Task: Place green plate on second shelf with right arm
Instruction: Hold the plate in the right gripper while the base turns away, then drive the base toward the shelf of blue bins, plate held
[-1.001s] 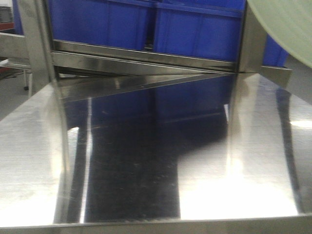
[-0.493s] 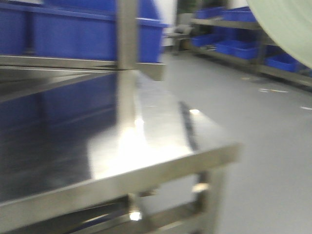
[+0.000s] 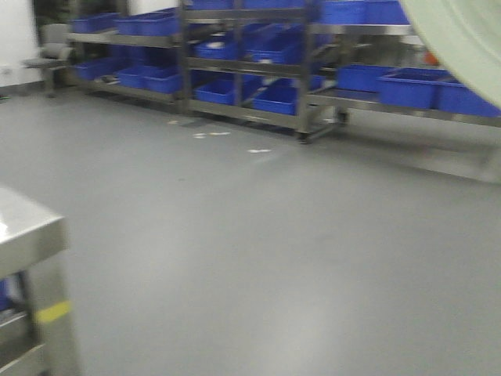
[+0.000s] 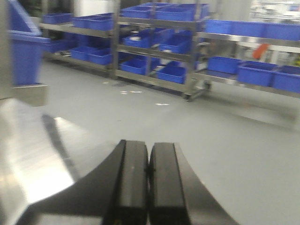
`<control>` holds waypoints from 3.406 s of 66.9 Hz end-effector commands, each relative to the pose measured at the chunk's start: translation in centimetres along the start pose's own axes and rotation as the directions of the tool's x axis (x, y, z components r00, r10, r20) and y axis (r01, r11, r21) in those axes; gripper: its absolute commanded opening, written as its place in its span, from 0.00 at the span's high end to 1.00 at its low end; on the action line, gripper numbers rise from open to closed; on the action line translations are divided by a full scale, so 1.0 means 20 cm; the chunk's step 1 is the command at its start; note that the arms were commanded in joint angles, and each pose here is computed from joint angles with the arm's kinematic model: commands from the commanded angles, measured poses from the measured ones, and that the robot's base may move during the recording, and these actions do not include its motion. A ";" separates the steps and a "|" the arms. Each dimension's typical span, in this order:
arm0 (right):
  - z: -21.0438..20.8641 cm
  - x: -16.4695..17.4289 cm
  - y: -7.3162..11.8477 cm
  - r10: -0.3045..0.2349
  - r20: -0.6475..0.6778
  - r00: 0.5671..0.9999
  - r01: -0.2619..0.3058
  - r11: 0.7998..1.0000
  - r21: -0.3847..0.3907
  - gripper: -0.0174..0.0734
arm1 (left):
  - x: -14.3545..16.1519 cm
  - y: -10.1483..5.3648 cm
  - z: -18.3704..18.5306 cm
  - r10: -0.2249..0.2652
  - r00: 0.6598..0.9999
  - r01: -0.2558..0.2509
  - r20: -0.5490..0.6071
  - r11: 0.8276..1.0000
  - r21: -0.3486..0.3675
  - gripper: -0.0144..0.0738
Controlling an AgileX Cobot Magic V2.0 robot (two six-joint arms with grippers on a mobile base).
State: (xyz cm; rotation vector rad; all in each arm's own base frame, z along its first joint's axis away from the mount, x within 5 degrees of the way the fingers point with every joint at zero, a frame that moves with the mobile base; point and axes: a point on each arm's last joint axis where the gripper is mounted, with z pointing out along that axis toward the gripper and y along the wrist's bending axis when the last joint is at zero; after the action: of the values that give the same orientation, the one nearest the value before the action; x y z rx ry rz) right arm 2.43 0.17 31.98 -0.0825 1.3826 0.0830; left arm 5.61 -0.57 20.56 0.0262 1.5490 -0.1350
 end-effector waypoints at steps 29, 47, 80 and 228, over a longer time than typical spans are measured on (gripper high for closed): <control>0.00 -0.09 0.00 0.000 0.120 0.993 0.000 1.000 -0.001 0.75 | 0.03 0.00 0.00 -0.006 0.998 0.005 0.058 1.000 0.008 0.69; 0.00 -0.09 0.00 0.000 0.120 0.993 0.000 1.000 -0.001 0.75 | 0.03 0.00 0.00 -0.006 0.998 0.005 0.058 1.000 0.008 0.69; 0.00 -0.09 0.00 0.000 0.120 0.993 0.000 1.000 -0.001 0.75 | 0.03 0.00 0.00 -0.006 0.998 0.005 0.058 1.000 0.008 0.69; 0.00 -0.09 0.00 0.000 0.119 0.993 0.000 1.000 -0.001 0.75 | 0.03 0.00 0.00 -0.006 0.998 0.005 0.058 1.000 0.008 0.69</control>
State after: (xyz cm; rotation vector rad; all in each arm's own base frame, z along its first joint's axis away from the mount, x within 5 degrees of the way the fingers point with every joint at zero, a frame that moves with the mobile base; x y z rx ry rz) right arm 2.38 0.16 31.89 -0.0831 1.3860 0.0812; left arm 5.61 -0.57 20.56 0.0262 1.5490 -0.1350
